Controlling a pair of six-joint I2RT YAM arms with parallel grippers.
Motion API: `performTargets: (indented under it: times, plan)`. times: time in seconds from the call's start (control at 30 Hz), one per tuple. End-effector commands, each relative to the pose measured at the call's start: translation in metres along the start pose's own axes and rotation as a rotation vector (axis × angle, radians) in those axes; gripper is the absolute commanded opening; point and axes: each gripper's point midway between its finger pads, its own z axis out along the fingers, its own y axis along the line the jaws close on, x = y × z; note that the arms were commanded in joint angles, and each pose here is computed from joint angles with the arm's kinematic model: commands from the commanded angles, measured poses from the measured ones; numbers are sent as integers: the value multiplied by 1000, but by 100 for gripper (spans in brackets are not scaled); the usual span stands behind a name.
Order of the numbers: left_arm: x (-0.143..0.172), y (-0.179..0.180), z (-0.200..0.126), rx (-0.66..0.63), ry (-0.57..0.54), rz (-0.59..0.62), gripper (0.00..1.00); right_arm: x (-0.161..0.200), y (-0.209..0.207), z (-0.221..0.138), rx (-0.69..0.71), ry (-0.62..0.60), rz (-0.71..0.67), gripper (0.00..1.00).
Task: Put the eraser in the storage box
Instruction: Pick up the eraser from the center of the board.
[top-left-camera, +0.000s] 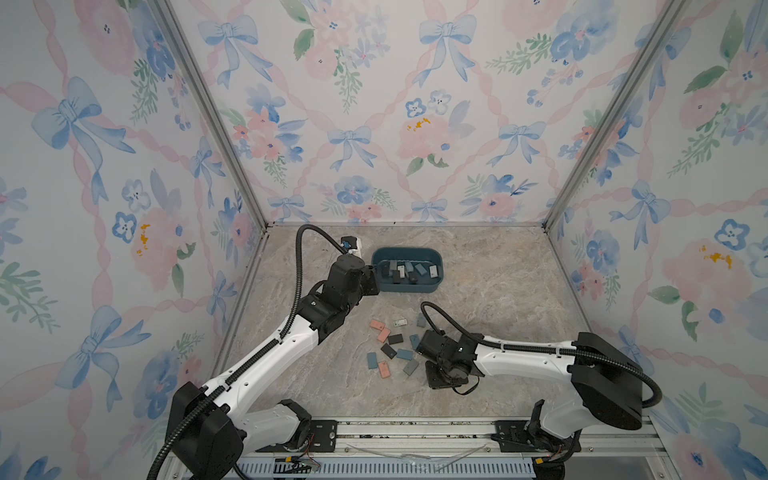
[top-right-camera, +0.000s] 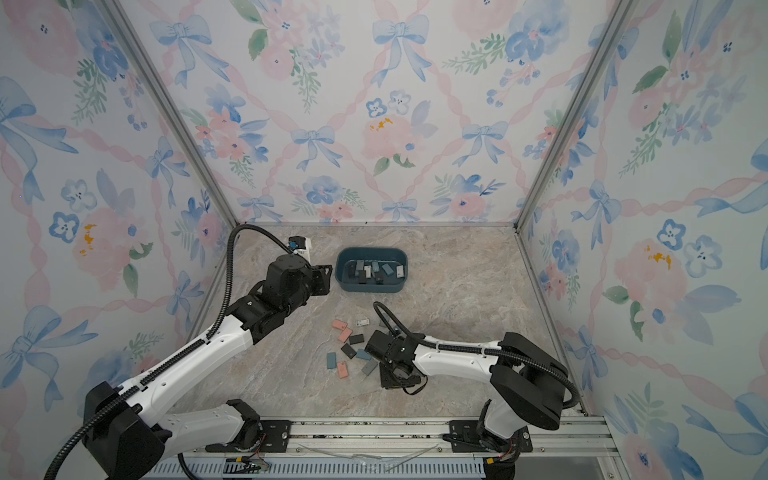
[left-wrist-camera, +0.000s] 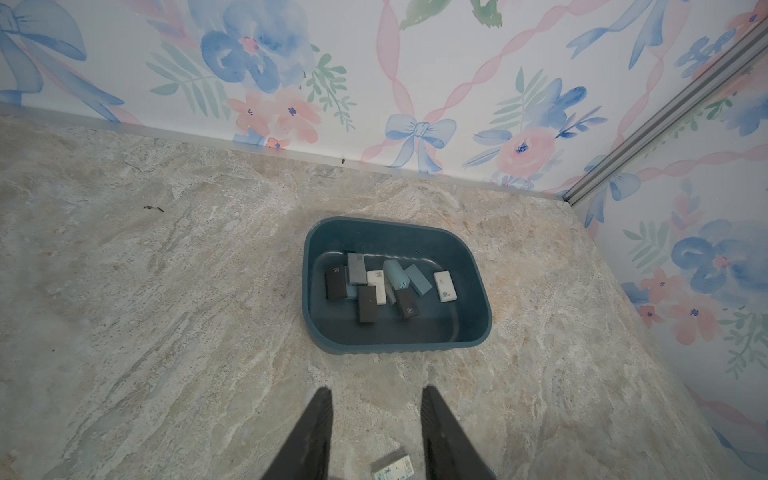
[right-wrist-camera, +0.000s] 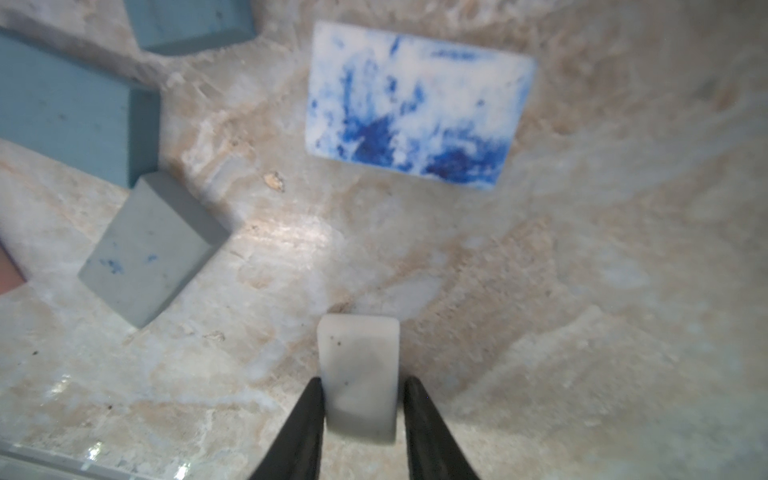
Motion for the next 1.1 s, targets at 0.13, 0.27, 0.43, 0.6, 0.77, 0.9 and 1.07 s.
performTargets:
  times: [0.13,0.27,0.43,0.6,0.77,0.9,1.07]
  plan:
    - [5,3,5,-8,9,-8,38,8,-4,6,42,36,-19,26]
    - [4,3,5,-6,8,-8,38,5,-4,4,48,29,-27,25]
    - [6,3,5,-4,13,-9,38,-1,-3,0,49,18,-34,25]
    - [6,5,5,-10,11,-9,38,-9,-2,-6,38,1,-35,26]
    - [7,5,6,-10,15,-10,38,-20,-3,-14,33,-14,-42,26]
    - [9,6,7,-11,20,-9,38,-34,-4,-23,26,-38,-48,26]
    - [11,8,8,-16,25,-11,38,-54,-5,-35,18,-66,-68,26]
